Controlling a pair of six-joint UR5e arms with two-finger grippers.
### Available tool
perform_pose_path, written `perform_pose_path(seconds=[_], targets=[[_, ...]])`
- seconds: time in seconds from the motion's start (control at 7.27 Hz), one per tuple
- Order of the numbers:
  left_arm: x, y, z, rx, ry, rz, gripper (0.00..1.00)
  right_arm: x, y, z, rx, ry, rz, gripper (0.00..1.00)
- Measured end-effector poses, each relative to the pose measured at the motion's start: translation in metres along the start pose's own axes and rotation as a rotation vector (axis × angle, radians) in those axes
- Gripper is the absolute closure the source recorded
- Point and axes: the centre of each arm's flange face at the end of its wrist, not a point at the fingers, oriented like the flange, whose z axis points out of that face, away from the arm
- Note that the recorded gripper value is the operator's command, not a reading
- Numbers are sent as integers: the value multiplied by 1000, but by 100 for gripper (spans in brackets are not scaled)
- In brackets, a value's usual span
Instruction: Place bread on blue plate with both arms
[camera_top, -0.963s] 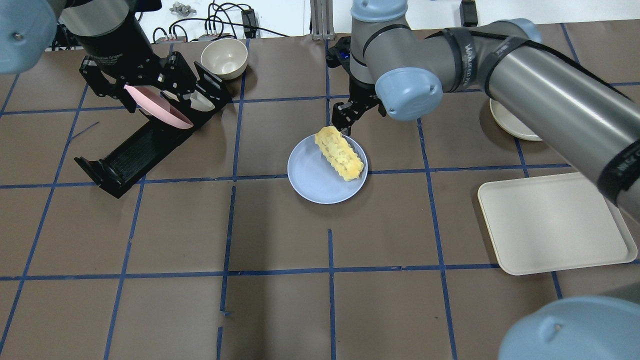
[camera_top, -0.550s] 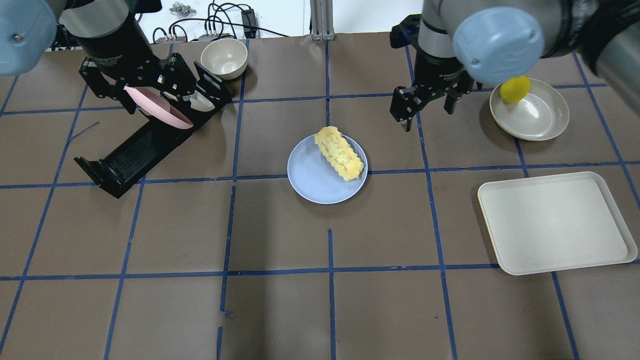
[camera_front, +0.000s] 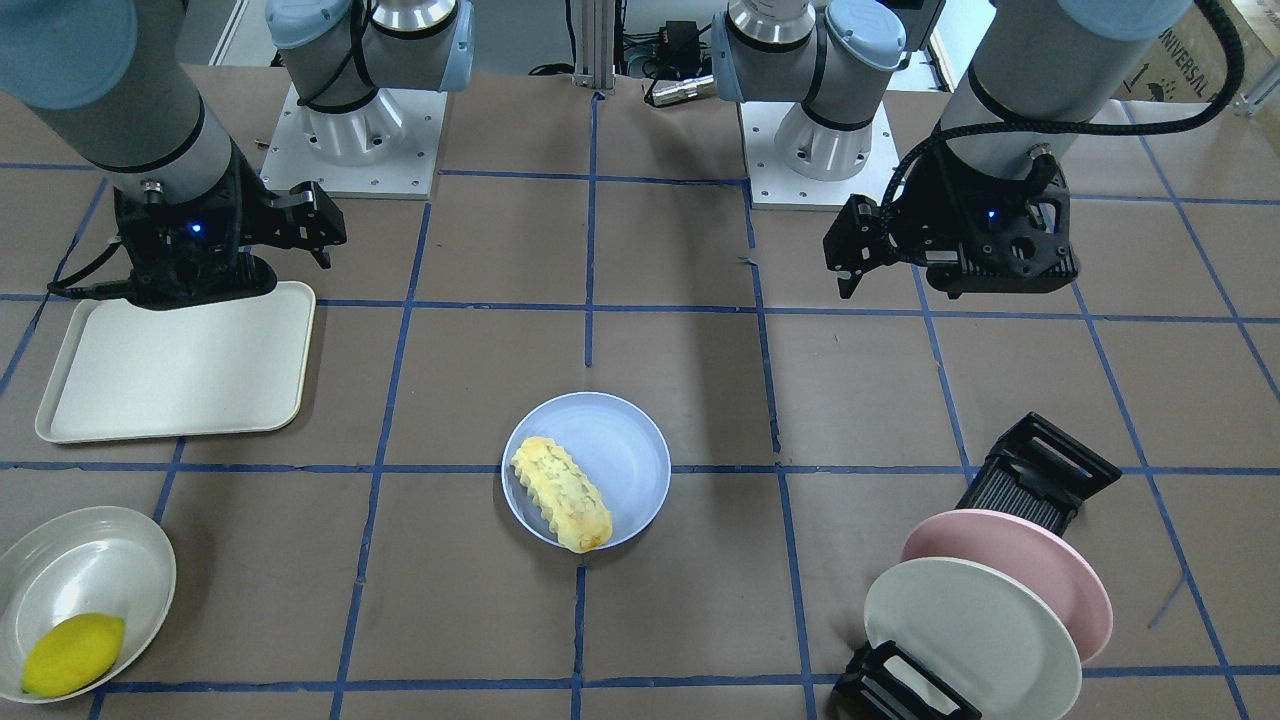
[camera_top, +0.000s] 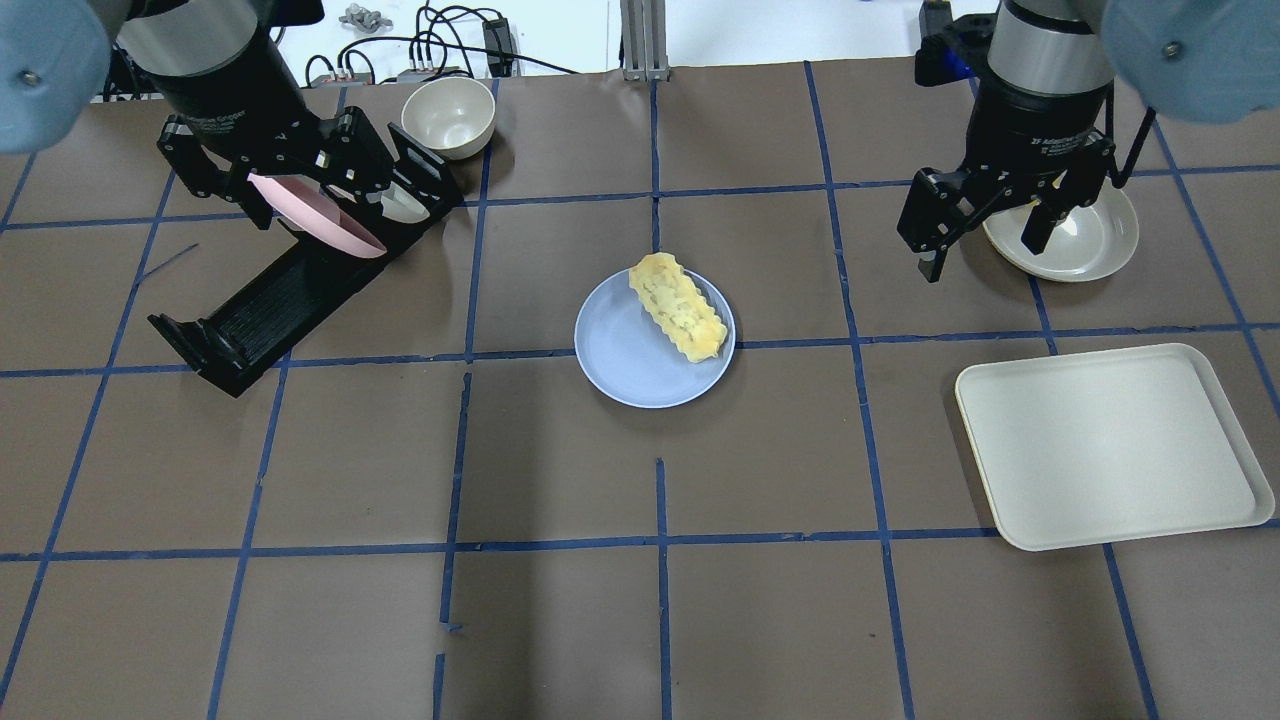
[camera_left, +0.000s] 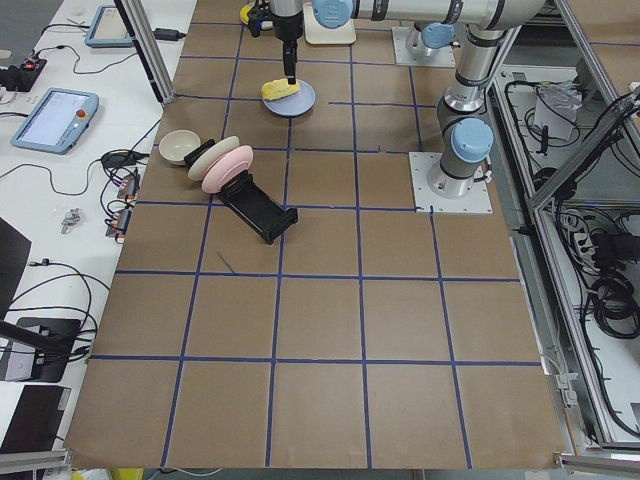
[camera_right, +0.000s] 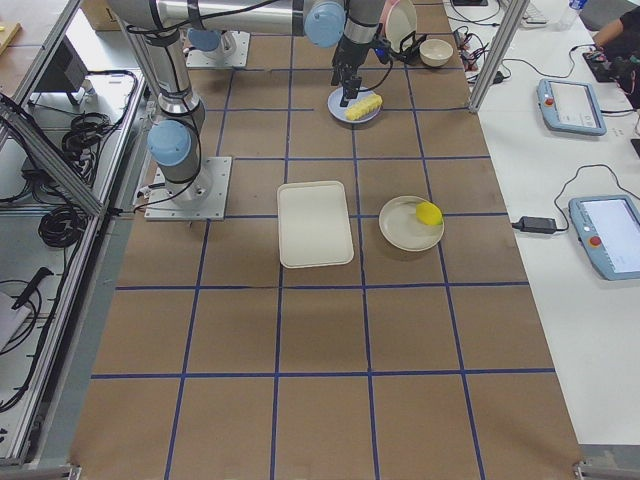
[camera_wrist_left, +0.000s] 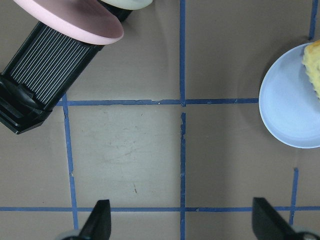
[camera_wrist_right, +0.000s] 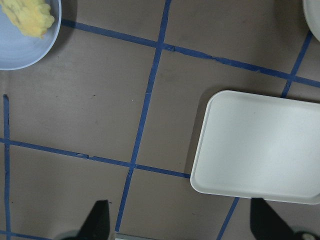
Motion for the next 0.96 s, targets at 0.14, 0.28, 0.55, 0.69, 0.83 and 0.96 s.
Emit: perform_pose_path(seconds=[0.14, 0.28, 0.55, 0.69, 0.83, 0.96], targets=[[0, 0, 0, -1, 1, 0, 0, -2, 6, -1, 1, 0, 19, 0], [0, 0, 0, -1, 1, -1, 0, -3, 10, -1, 2, 0, 55, 0], [0, -1, 1, -1, -1, -2, 0, -5, 13, 2, -1, -3, 90, 0], [0, -1, 1, -2, -2, -2, 0, -7, 12, 7, -7, -18, 93, 0], [0, -1, 1, -3, -2, -2, 0, -9, 12, 12, -13, -42, 94, 0], [0, -1, 1, -3, -2, -2, 0, -11, 12, 16, -16, -60, 95, 0]])
